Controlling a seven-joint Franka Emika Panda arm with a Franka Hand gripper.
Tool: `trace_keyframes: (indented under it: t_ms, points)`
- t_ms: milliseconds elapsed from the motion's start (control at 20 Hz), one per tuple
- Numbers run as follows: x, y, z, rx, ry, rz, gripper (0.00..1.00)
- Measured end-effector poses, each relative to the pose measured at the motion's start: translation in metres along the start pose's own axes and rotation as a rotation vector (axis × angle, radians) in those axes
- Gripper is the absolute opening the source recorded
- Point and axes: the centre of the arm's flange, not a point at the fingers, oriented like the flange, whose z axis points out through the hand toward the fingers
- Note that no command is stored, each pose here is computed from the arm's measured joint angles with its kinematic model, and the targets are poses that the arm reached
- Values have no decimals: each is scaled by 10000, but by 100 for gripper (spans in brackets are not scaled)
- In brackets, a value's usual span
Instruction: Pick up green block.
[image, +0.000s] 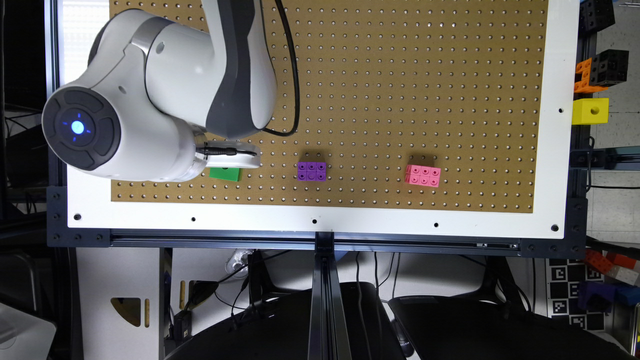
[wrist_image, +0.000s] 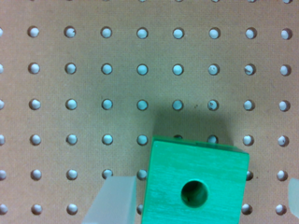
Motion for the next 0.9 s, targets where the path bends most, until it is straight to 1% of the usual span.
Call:
trace_keyframes:
  t_ms: [150, 200, 250, 300, 350, 400, 500, 550, 750, 900]
  points:
    - [1, -1, -2, 2, 4, -1, 100]
    - [-1, 0, 10, -5, -13, -1, 100]
    - [-7, 3, 52, -23, -55, 1, 100]
    - [-13, 8, 126, -32, -87, 4, 100]
    - [-19, 13, 225, -26, -93, 9, 100]
    - [-23, 17, 323, -9, -80, 15, 100]
    - [-25, 21, 426, 14, -55, 22, 100]
    - [-19, 19, 439, 19, -50, 23, 100]
    - [10, 3, 416, 53, 14, 22, 100]
    - [24, -17, 395, 79, 64, 5, 100]
